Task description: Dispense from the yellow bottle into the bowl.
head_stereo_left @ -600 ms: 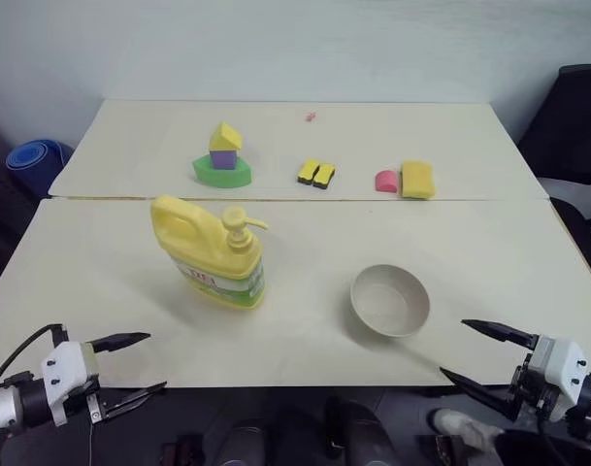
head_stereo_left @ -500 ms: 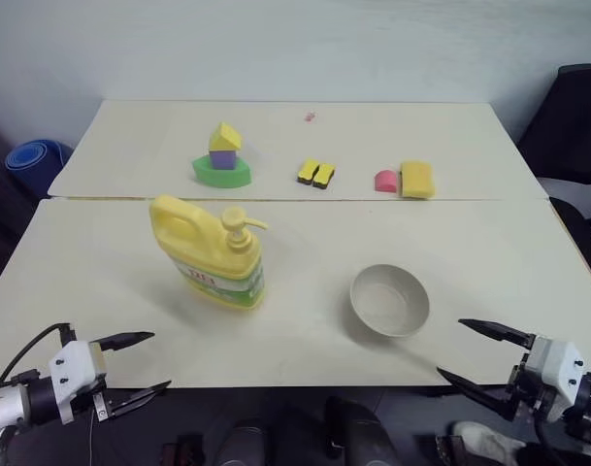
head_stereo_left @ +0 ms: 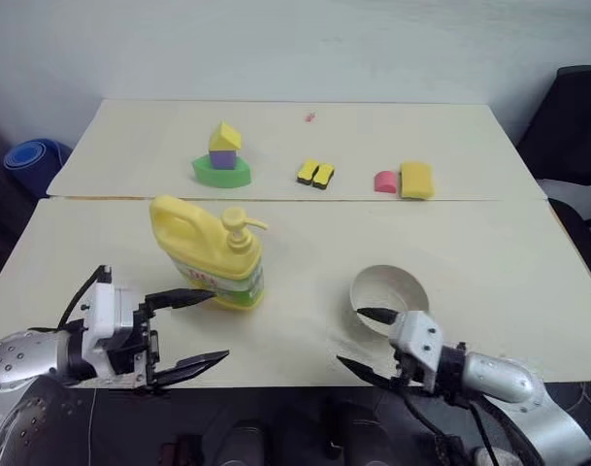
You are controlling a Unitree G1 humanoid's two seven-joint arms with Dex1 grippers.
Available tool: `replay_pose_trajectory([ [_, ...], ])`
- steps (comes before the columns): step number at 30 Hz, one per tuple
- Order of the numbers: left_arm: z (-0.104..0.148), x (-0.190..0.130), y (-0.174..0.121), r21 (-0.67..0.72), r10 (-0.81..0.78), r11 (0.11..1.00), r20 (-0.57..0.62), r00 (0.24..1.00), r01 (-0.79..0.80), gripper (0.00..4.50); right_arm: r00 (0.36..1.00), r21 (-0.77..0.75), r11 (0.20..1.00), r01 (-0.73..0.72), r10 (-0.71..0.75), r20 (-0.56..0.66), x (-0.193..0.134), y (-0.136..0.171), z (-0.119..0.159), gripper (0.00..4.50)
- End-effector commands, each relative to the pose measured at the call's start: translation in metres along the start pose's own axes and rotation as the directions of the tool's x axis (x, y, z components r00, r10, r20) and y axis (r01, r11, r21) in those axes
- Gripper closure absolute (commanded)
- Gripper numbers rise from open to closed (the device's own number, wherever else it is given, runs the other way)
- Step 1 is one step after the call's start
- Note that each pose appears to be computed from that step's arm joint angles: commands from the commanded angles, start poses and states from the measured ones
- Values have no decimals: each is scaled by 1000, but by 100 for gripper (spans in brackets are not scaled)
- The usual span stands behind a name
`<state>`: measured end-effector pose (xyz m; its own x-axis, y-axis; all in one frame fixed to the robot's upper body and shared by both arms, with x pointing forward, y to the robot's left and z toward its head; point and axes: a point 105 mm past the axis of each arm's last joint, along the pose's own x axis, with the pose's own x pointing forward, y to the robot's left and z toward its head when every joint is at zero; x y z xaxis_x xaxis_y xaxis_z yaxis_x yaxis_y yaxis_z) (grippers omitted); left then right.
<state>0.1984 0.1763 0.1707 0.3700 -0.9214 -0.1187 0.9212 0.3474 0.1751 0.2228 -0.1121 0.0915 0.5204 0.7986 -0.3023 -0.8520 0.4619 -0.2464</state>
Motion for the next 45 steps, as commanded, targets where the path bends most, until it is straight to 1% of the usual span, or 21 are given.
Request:
replay_pose_trajectory([
  [1,11,5,0,19,-15,1000,13,1000,15,5,999,-7,1000,29,-29,-16,7,-5,-2,20],
  [4,15,6,6,35,16,999,21,1000,-17,0,997,-15,998,68,-68,-42,8,-12,-8,88],
  [8,15,3,6,6,34,999,22,999,-34,0,997,-23,999,46,-48,-60,9,-11,-12,231],
  [10,13,0,2,-25,27,999,15,1000,-27,0,999,-34,999,2,-3,-48,9,-6,-10,299],
  [14,14,-8,-5,-114,10,993,18,1000,-8,0,999,-86,996,-33,30,-33,10,-9,-3,447],
  [15,16,-9,-7,-138,1,990,23,1000,2,0,999,-98,994,-36,34,-30,9,-12,-1,449],
  [16,23,-12,-4,-192,21,981,65,998,-8,0,999,-122,992,-45,42,-28,9,-13,2,449],
  [19,43,-18,-4,-271,14,962,140,990,25,54,995,-190,976,-102,100,-16,7,-17,11,450],
  [21,60,-22,-3,-289,14,956,184,983,41,118,991,-247,960,-134,136,-9,6,-19,19,450],
  [22,68,-25,-2,-281,-2,958,183,983,54,159,987,-268,951,-152,159,6,5,-20,27,450],
  [24,83,-27,7,-234,13,972,190,982,32,216,985,-306,940,-152,170,32,5,-24,39,450],
  [25,88,-27,12,-213,22,977,192,981,19,259,984,-300,943,-148,169,46,5,-27,44,450],
  [26,89,-25,15,-196,28,981,187,982,9,278,985,-290,946,-142,164,51,5,-29,46,450],
  [29,73,-17,18,-138,27,990,101,995,-13,379,991,-259,963,-76,102,89,4,-36,49,450],
  [31,43,-11,6,-104,-27,994,-35,999,23,379,992,-185,982,-24,46,115,-4,-39,46,450],
  [32,30,-10,2,-68,-41,997,-92,995,35,367,993,-170,985,4,17,119,-9,-41,44,433],
  [34,16,-6,-3,-72,-25,997,-86,996,19,318,995,-136,990,36,-23,100,-19,-40,36,391],
  [35,14,-4,0,-49,13,999,-62,998,-16,287,994,-133,989,62,-49,100,-24,-40,34,359],
  [39,-4,2,-4,-49,13,999,-49,999,-16,156,989,-100,985,138,-132,62,-42,-40,22,216],
  [44,-19,16,-6,-33,19,999,-22,1000,-20,0,988,-91,984,150,-151,-8,-60,-33,5,43],
  [45,-20,16,-9,-32,21,999,-22,1000,-21,0,988,-91,985,149,-151,-20,-63,-31,3,6],
])
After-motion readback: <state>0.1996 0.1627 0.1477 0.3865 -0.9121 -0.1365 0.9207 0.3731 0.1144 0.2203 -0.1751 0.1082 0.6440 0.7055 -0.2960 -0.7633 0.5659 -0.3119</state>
